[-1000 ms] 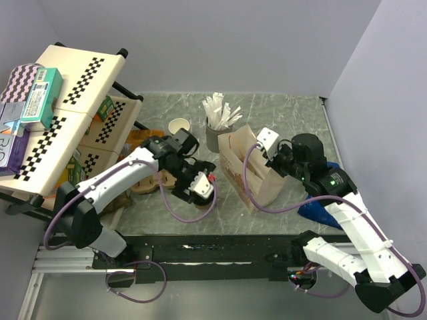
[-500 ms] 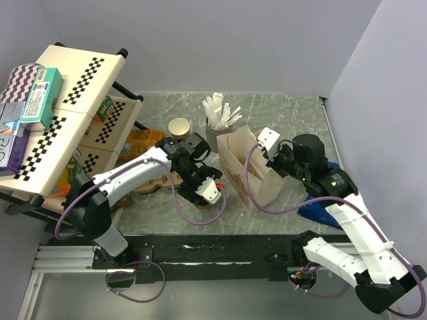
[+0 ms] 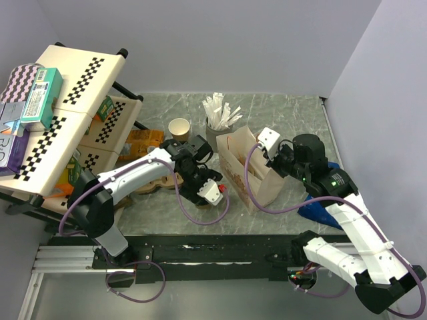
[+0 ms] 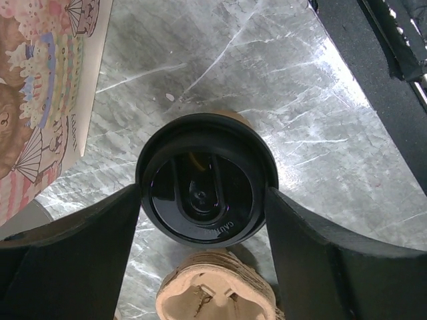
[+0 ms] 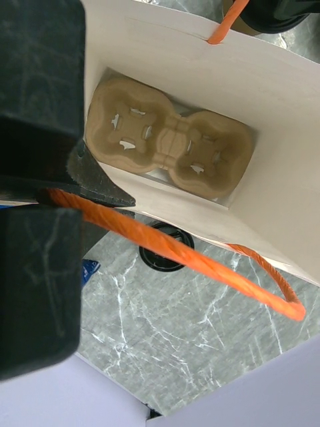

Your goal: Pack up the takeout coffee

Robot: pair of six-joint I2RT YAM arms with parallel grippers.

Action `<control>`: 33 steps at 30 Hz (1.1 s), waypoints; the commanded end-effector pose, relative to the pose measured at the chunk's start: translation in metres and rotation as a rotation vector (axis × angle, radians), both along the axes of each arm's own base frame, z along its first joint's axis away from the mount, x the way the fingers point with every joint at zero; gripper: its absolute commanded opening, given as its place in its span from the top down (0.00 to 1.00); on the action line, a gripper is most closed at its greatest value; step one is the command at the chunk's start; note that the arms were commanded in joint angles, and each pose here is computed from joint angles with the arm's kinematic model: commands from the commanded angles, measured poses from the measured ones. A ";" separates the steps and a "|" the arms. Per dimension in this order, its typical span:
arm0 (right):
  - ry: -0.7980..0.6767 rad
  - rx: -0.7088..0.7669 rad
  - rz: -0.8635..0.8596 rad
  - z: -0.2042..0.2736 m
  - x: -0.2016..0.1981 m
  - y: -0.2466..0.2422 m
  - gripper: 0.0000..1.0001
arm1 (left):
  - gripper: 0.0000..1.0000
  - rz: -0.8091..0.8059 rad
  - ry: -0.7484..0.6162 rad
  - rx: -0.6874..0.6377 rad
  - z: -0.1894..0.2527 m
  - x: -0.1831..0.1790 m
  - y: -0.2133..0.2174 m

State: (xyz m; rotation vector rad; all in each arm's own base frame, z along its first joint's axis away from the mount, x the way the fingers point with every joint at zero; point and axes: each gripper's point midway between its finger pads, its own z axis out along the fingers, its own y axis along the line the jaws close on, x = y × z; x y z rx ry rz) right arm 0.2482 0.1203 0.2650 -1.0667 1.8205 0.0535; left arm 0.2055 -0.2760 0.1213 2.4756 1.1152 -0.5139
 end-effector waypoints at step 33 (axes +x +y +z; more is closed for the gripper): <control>-0.010 0.034 0.000 0.007 -0.001 0.002 1.00 | 0.23 0.046 0.029 0.131 -0.031 -0.003 0.008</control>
